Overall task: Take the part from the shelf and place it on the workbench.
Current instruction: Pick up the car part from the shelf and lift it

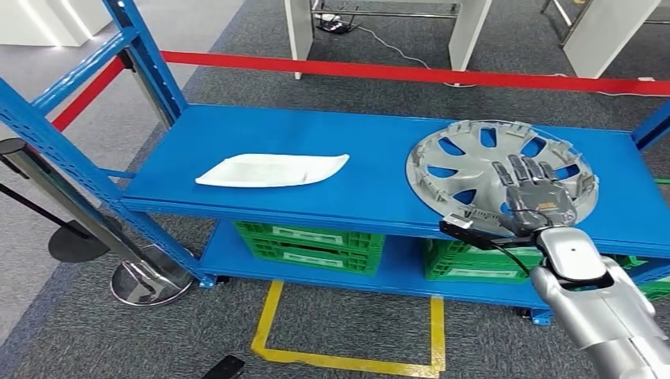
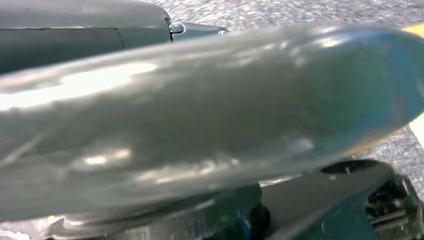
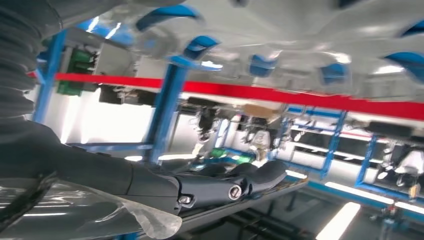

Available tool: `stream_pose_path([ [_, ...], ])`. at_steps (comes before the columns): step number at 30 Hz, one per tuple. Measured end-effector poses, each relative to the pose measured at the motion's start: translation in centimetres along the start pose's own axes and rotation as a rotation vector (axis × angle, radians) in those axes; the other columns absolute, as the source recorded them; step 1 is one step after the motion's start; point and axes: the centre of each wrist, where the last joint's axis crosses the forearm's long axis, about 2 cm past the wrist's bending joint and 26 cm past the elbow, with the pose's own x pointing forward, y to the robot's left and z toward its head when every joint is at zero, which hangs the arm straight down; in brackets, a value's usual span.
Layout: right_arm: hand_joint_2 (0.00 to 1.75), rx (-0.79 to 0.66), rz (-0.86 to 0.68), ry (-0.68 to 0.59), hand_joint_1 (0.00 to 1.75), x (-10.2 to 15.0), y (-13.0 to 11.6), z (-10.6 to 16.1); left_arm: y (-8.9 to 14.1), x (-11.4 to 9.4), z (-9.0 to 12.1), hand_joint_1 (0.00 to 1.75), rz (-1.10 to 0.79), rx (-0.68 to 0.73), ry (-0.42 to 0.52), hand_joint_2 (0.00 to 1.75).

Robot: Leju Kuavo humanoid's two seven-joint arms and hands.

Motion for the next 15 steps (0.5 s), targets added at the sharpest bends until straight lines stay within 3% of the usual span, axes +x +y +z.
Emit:
stream_pose_path([
  [15, 1.75, 0.149, 0.037, -0.088, 0.00, -2.8, -2.6, -3.0, -0.2, 0.5, -0.1, 0.00, -0.031, 0.048, 0.018, 0.00],
])
